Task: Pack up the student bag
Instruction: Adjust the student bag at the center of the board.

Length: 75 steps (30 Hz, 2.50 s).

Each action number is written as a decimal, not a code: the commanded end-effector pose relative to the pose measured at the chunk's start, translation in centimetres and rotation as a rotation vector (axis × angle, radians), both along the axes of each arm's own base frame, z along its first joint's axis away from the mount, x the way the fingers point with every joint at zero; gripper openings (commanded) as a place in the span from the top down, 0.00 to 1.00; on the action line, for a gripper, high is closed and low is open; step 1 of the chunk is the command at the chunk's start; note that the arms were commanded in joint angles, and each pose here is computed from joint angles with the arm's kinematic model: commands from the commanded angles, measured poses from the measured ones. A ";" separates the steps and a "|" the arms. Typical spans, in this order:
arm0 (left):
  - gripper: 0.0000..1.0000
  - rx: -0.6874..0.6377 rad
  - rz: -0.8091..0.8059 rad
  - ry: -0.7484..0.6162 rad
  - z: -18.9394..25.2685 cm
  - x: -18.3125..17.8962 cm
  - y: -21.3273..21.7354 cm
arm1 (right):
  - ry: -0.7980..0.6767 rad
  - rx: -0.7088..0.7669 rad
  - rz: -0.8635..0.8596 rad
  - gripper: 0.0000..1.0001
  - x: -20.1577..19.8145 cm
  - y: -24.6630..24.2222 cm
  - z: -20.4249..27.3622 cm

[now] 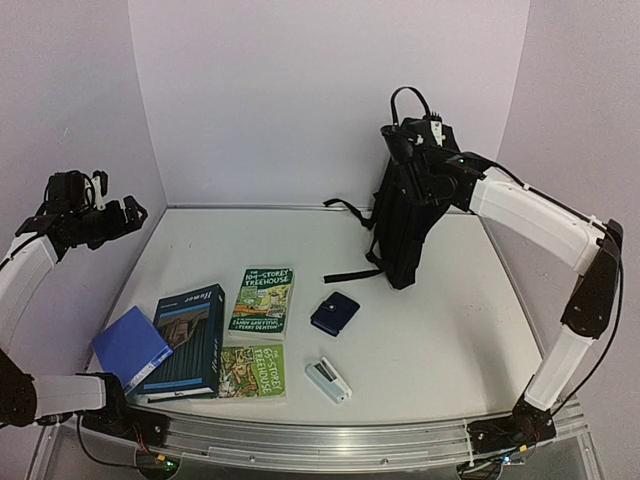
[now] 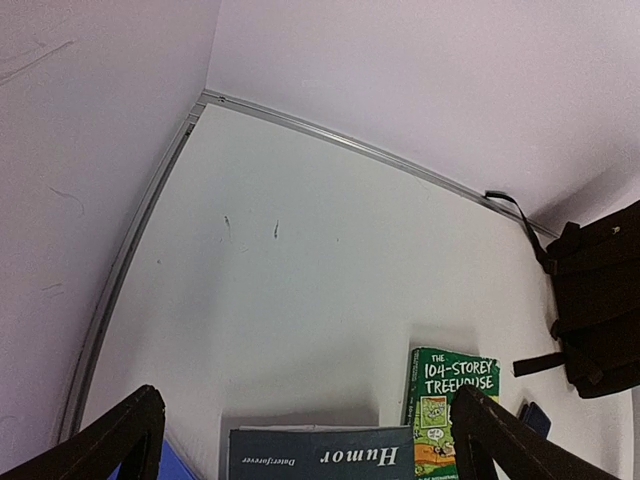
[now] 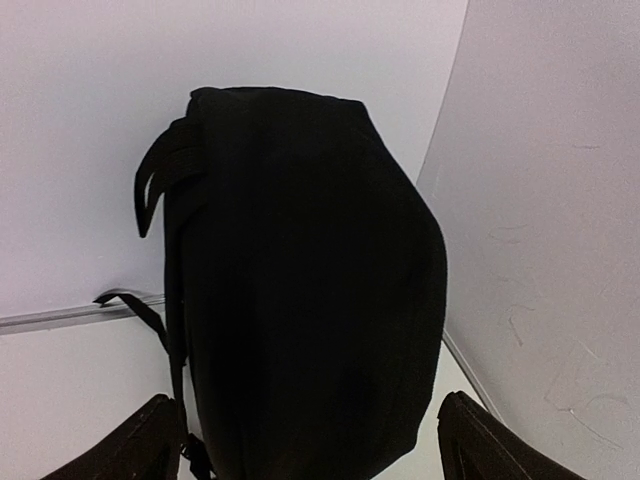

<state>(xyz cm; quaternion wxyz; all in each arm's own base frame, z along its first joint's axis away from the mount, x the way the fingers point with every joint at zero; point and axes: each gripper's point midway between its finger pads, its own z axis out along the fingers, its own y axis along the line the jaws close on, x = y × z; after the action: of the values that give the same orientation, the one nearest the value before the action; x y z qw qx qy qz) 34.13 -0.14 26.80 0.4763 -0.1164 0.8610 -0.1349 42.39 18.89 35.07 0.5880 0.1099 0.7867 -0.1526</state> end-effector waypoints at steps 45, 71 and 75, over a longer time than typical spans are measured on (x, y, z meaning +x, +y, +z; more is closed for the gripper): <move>0.00 -0.088 -0.188 -0.047 0.8 0.4 -3.4 | 0.116 0.638 0.171 1.00 -5.5 -7.0 -8.8; 0.00 -0.110 -0.243 -0.042 0.2 0.6 -4.3 | 0.106 0.996 0.412 0.15 -7.5 -2.0 -8.2; 0.00 -0.108 -0.242 -0.043 0.2 0.6 -4.2 | 0.054 1.290 0.512 0.19 -6.7 1.2 -8.5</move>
<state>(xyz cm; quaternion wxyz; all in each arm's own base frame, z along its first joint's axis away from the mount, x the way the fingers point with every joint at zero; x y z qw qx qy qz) 34.48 -4.16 26.33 0.4526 -0.0526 0.8576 -0.2386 35.24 15.12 25.20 0.4567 0.2369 0.7997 0.3096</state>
